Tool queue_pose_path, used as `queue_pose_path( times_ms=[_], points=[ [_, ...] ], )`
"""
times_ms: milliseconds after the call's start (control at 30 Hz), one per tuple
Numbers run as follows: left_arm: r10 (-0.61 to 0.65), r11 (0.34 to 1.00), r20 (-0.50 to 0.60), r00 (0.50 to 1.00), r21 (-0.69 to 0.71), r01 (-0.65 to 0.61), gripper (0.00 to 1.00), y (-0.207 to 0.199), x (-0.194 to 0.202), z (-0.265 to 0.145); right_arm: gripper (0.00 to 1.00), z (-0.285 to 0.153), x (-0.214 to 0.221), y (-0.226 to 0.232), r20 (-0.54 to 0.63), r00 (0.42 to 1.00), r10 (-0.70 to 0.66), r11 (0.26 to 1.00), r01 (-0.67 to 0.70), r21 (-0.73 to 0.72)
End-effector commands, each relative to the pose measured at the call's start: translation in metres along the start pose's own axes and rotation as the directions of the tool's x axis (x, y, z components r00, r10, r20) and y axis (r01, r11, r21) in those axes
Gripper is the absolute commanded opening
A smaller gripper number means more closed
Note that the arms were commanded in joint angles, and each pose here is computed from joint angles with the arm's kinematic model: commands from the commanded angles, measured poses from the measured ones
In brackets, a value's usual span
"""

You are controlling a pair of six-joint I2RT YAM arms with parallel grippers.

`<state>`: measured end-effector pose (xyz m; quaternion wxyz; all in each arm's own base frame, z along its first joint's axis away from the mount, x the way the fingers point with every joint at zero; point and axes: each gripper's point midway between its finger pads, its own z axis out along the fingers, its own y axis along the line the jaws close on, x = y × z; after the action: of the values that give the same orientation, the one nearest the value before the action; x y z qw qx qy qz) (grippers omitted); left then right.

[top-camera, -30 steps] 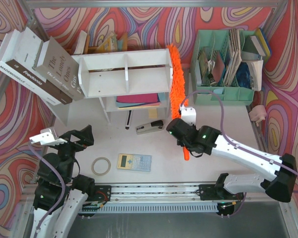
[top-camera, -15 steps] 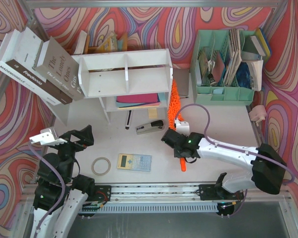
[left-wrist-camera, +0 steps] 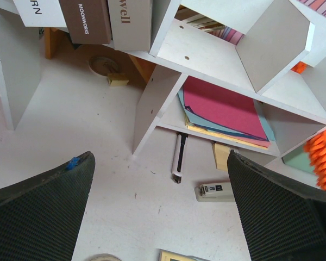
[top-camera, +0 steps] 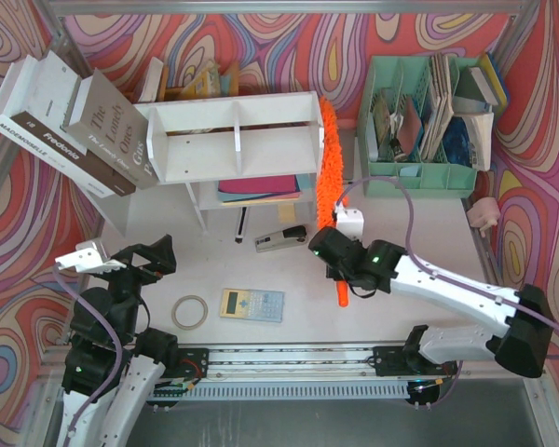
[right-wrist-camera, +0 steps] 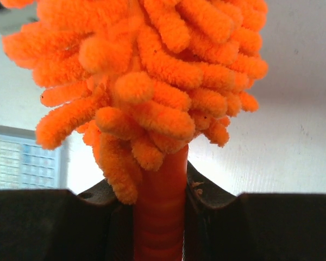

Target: Dust the bookshelf with a duster

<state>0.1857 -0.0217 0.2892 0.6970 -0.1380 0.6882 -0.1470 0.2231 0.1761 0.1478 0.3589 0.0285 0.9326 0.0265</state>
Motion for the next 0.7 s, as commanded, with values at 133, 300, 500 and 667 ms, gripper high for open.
queue_pose_path(
  times_ms=[133, 300, 500, 667],
  points=[
    [-0.005, 1.000, 0.006, 1.000, 0.006, 0.005, 0.98, -0.002, -0.002, 0.001, 0.00, 0.047, 0.075, -0.005, -0.168, 0.985, -0.041, 0.999, 0.045, 0.019],
    [-0.003, 1.000, -0.001, 1.000, 0.007, 0.003, 0.98, -0.002, 0.000, 0.002, 0.00, 0.061, 0.093, -0.010, -0.211, 0.975, -0.072, 0.995, 0.083, 0.045],
    [-0.005, 1.000, 0.007, 1.000, 0.003, 0.005, 0.98, -0.001, -0.002, 0.001, 0.00, 0.044, 0.054, -0.004, -0.123, 0.989, -0.079, 0.995, 0.086, 0.046],
    [-0.004, 1.000, 0.003, 1.000, 0.007, 0.004, 0.98, -0.002, -0.001, 0.002, 0.00, 0.015, 0.015, -0.003, -0.022, 0.998, -0.050, 0.998, 0.051, 0.023]
  ],
)
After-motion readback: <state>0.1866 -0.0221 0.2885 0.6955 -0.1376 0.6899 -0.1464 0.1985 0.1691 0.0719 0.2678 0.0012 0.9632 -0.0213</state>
